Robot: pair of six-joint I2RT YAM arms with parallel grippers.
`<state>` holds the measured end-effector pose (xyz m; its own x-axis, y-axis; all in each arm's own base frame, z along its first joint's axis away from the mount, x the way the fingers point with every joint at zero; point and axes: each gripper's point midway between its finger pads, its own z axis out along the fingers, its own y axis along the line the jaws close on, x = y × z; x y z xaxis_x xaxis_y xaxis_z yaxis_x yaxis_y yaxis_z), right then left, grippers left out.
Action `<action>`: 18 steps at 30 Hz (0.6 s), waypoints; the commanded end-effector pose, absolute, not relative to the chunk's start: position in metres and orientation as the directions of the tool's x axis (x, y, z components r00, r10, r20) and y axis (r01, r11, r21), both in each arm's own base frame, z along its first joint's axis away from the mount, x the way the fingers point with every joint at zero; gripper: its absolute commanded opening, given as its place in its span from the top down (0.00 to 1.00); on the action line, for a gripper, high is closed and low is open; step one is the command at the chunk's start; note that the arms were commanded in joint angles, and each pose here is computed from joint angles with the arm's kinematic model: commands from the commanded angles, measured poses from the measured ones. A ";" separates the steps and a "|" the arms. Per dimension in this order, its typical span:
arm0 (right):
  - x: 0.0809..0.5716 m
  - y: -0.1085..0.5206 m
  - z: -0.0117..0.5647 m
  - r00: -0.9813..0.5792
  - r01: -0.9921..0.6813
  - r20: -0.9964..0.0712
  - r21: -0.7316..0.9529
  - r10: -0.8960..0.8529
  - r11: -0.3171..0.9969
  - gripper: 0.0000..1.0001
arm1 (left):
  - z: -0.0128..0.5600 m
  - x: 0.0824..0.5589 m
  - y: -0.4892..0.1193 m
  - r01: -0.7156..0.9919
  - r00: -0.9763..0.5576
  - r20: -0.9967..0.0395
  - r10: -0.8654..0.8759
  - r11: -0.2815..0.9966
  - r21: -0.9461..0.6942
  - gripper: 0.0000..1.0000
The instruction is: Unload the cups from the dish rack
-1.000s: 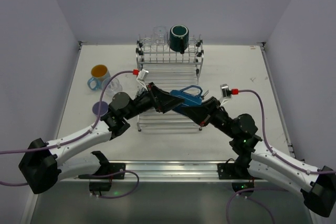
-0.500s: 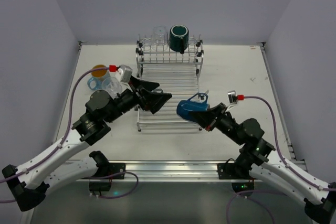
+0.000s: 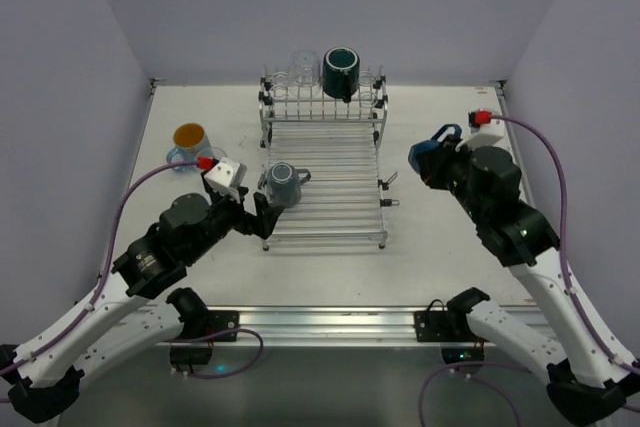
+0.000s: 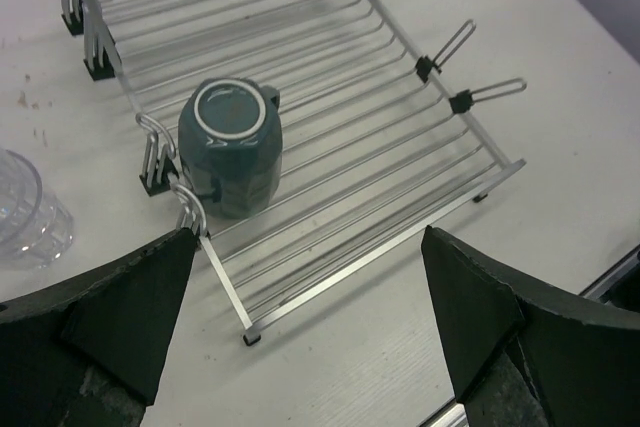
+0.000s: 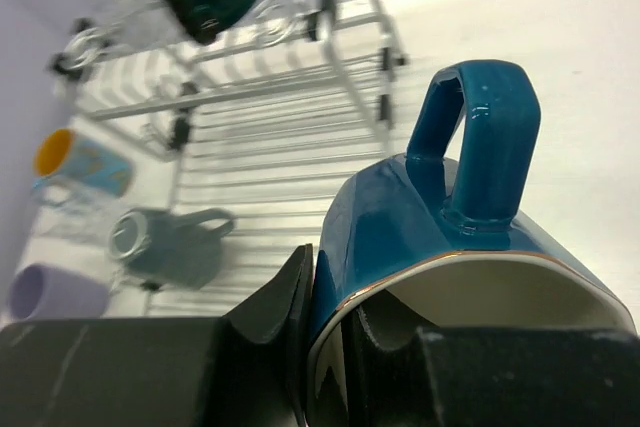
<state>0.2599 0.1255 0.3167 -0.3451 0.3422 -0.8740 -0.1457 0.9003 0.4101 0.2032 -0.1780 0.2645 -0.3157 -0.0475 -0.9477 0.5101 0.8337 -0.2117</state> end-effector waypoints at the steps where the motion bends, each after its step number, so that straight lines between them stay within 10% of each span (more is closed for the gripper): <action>1: 0.300 0.100 0.320 -0.369 -0.068 -0.898 0.282 0.239 0.957 1.00 | 0.239 0.203 -0.169 0.496 -0.331 -0.943 0.022 0.855 -0.154 0.00; 18: 0.477 0.078 0.164 -0.777 0.055 -0.618 0.119 0.117 0.991 1.00 | 0.234 0.199 -0.180 0.562 -0.330 -0.942 0.062 0.815 -0.143 0.00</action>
